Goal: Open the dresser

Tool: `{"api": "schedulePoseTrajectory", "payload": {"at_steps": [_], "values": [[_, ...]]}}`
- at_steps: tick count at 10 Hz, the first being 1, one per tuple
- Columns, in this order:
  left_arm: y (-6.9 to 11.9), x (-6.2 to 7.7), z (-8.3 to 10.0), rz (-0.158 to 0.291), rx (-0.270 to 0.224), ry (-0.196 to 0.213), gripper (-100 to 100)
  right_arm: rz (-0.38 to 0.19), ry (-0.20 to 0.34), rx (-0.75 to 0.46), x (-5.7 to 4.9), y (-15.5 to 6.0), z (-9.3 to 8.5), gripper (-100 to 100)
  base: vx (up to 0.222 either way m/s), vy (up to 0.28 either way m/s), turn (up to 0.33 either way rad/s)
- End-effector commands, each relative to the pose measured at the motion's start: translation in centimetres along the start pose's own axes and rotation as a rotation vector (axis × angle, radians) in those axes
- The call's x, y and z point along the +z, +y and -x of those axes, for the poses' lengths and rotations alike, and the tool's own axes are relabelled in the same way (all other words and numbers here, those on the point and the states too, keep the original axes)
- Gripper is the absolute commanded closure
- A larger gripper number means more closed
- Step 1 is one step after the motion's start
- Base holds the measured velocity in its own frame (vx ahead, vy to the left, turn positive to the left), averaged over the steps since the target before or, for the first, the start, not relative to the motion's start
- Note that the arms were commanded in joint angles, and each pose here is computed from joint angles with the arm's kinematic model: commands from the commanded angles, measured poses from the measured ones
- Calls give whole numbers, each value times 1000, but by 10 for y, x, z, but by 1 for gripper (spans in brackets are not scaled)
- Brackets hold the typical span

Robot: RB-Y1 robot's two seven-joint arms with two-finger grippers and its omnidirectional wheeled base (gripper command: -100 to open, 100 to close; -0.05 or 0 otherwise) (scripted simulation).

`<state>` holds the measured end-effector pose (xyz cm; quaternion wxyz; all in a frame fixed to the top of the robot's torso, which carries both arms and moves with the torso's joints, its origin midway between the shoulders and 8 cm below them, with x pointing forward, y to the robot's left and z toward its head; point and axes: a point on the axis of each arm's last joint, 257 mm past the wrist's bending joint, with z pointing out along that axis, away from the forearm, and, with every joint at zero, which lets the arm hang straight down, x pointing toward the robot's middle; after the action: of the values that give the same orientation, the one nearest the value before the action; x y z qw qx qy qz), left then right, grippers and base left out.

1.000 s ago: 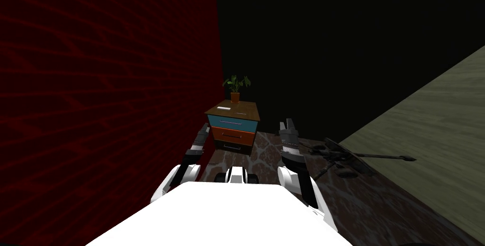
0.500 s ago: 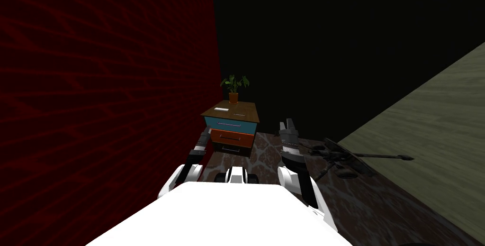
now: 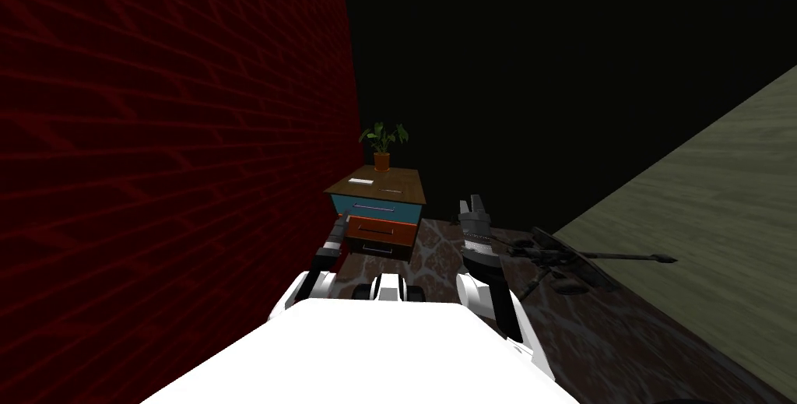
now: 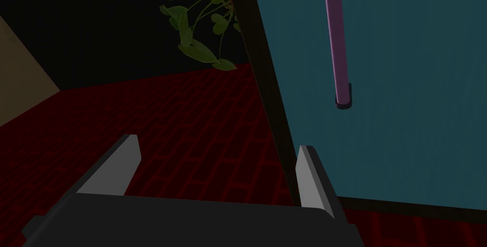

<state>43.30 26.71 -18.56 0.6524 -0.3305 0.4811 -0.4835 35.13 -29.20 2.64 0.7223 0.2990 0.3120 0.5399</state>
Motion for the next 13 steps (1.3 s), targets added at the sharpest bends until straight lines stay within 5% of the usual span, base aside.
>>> {"api": "schedulePoseTrajectory", "payload": {"at_steps": [1,10,13], "values": [[18,-2,-9,27,7,17,-100,0,0,0,0,0,0,0,71,-6,-28],[69,-13,-47,113,1,63,-100,0,0,0,0,0,0,0,70,-8,-30],[61,-2,-38,108,5,59,-100,0,0,0,0,0,0,0,50,-7,-11]]}}
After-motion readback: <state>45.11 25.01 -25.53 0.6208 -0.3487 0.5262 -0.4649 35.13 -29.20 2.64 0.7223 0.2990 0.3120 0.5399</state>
